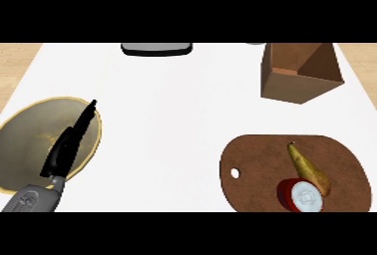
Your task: Pick the pear from the cutting board and place it in the cardboard box
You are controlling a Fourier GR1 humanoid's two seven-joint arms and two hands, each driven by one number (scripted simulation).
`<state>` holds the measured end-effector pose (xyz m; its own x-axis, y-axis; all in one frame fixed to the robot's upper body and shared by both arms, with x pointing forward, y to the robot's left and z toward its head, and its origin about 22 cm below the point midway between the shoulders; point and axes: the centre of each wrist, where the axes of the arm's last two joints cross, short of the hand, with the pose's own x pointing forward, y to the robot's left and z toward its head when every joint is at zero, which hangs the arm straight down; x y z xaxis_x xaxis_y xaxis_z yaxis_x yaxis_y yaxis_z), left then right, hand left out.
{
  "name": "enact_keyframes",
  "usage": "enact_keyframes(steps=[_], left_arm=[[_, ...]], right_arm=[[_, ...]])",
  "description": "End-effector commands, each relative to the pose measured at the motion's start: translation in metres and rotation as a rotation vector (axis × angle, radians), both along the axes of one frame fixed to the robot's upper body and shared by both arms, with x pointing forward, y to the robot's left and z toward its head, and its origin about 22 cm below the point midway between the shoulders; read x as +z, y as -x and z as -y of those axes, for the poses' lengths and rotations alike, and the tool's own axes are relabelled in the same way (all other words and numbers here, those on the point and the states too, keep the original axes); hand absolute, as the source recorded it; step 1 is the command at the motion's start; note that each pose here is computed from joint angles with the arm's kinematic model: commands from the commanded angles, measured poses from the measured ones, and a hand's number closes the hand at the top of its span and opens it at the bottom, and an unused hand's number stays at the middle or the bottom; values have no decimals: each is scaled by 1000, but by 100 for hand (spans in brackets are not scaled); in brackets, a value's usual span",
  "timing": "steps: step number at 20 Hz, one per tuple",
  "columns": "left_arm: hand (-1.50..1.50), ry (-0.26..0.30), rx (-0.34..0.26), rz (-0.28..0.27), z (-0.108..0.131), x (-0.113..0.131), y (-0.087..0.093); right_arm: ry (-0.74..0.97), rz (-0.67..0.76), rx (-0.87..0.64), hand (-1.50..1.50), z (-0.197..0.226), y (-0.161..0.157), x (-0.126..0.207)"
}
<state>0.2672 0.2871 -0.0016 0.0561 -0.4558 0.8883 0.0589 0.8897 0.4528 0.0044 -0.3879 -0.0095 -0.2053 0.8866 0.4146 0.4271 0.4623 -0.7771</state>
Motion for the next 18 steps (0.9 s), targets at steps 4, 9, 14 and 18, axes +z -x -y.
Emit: enact_keyframes(steps=[4, 9, 14, 18], left_arm=[[0, -7, -5, 1, 12, -10, 5], [0, -1, -11, 5, -12, -13, 1], [0, 0, -5, 0, 3, -3, -13], [0, 6, -4, 11, 6, -3, -12]], right_arm=[[133, -54, -112, -150, -40, -10, 13], [132, -124, -141, -150, -48, -35, 30], [107, -182, -80, -150, -57, -61, 5], [90, -170, -81, -150, -45, -66, -7]])
